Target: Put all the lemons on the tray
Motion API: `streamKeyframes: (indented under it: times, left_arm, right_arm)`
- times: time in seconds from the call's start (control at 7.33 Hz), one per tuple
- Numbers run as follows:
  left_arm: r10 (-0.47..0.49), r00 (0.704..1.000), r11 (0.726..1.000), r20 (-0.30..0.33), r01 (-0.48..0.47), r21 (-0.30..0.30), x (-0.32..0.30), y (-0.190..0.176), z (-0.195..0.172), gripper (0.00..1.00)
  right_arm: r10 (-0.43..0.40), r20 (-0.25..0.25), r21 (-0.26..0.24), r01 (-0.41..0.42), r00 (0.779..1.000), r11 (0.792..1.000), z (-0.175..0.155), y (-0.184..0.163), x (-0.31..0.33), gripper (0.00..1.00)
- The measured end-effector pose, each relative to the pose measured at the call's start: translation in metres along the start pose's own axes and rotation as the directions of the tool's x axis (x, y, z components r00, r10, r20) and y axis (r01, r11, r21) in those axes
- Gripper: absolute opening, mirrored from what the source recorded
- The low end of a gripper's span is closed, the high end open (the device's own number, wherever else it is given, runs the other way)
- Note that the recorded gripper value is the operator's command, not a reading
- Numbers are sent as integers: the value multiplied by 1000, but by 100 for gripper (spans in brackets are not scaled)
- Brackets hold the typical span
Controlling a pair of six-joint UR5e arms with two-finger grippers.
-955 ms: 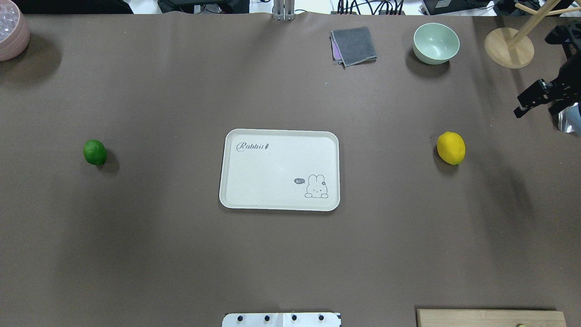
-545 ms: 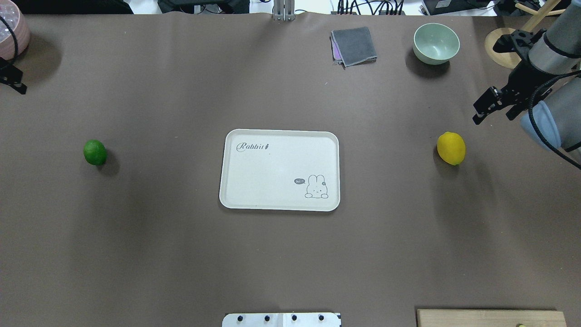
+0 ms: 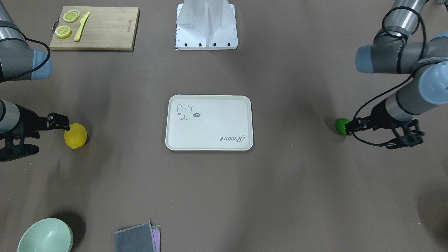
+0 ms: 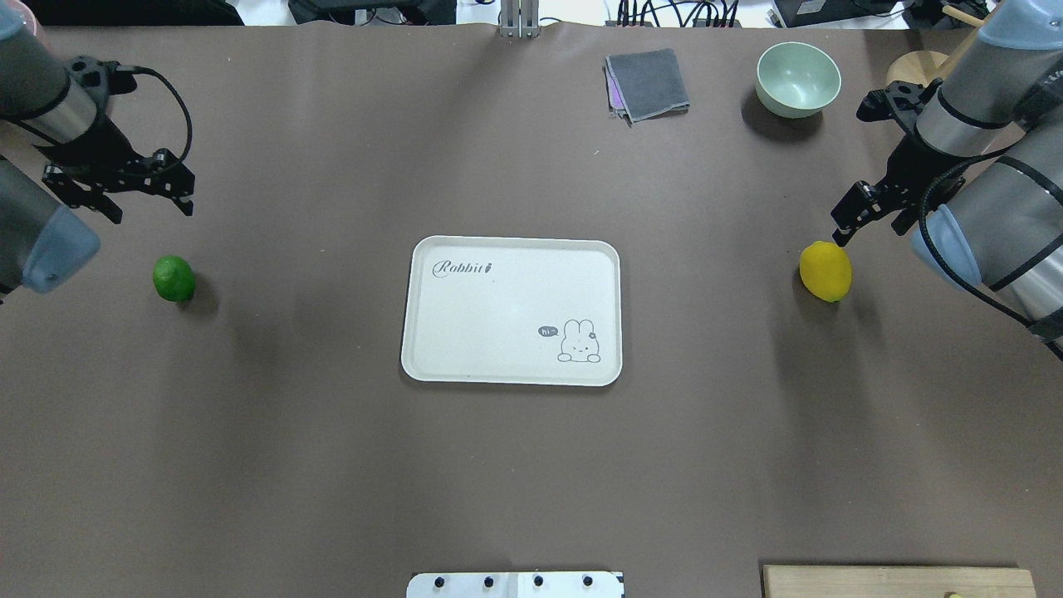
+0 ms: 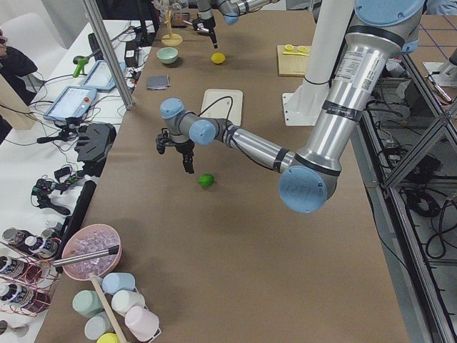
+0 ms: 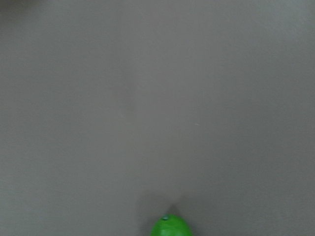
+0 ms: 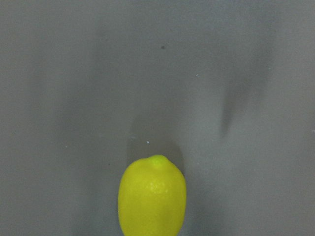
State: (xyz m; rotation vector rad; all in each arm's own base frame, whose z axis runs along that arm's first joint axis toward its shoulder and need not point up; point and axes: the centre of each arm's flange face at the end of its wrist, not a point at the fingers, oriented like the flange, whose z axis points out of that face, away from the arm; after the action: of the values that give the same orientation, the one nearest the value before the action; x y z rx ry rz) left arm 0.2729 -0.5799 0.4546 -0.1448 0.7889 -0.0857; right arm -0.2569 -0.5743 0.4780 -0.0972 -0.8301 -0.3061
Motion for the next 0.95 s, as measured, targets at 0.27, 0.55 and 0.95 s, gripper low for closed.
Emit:
streamKeyframes:
  times: [0.27, 0.55, 0.95]
  left_arm:
    - [7, 1000, 1000, 15, -7, -29, 1, 6, 26, 98]
    - [-4, 999, 999, 33, 5, -45, -19, 10, 43, 98]
    - [-11, 999, 998, 36, 13, -55, -32, 9, 56, 98]
  right_arm:
    - [-23, 4, -2, 23, 1000, 1000, 15, -9, -5, 99]
    - [-35, 5, -14, 35, 999, 999, 24, -16, -15, 99]
    - [-34, 0, -43, 34, 999, 999, 42, -19, -17, 99]
